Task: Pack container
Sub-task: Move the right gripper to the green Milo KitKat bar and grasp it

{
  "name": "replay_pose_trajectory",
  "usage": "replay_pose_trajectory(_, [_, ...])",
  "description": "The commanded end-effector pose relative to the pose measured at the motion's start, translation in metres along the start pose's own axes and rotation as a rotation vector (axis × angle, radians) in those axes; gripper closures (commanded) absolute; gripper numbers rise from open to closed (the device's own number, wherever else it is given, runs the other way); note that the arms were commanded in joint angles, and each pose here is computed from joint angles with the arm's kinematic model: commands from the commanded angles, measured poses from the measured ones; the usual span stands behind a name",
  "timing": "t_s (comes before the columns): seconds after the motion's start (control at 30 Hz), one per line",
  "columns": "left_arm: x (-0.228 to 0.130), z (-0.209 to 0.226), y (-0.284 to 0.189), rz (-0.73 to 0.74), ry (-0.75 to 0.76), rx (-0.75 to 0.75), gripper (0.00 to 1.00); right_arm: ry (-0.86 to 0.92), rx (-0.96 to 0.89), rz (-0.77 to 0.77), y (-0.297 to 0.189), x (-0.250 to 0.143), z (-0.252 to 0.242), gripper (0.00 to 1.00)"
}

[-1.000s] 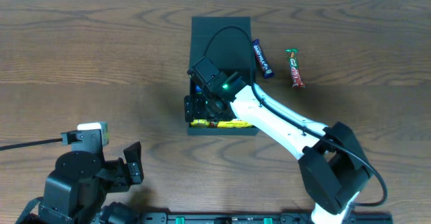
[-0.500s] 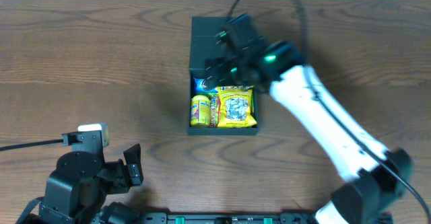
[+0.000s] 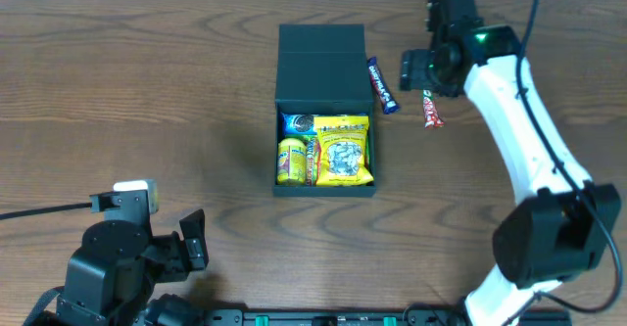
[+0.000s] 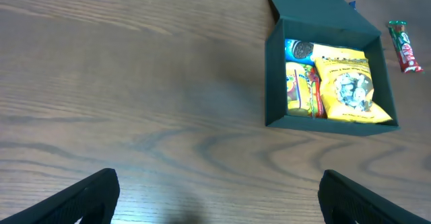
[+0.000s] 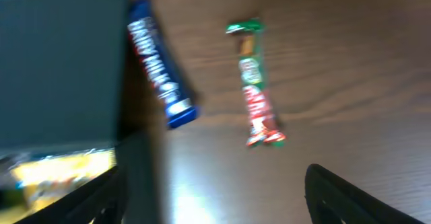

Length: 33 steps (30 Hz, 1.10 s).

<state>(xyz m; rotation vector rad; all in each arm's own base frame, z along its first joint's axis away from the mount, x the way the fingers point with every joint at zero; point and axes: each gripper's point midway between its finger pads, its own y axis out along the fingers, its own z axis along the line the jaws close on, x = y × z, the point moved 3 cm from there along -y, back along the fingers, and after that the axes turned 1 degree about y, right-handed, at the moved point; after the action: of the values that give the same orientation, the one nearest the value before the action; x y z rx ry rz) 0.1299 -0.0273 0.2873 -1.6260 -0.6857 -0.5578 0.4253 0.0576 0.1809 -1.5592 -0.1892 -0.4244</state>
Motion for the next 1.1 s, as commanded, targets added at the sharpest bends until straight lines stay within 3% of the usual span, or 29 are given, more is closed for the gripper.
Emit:
replay_pose_trajectory(0.0, [0.0, 0.0, -0.001, -0.002, -0.011, -0.001, 0.05, -0.011, -0.044, 0.043, 0.024, -0.001, -0.016, 0.2])
replay_pose_trajectory(0.47, [0.0, 0.0, -0.001, -0.002, -0.011, -0.001, 0.05, -0.043, -0.1, 0.237, 0.116, -0.028, -0.033, 0.25])
replay_pose_trajectory(1.07, [0.0, 0.0, -0.001, -0.002, -0.011, -0.001, 0.05, -0.089, 0.02, 0.306, 0.137, -0.037, -0.036, 0.31])
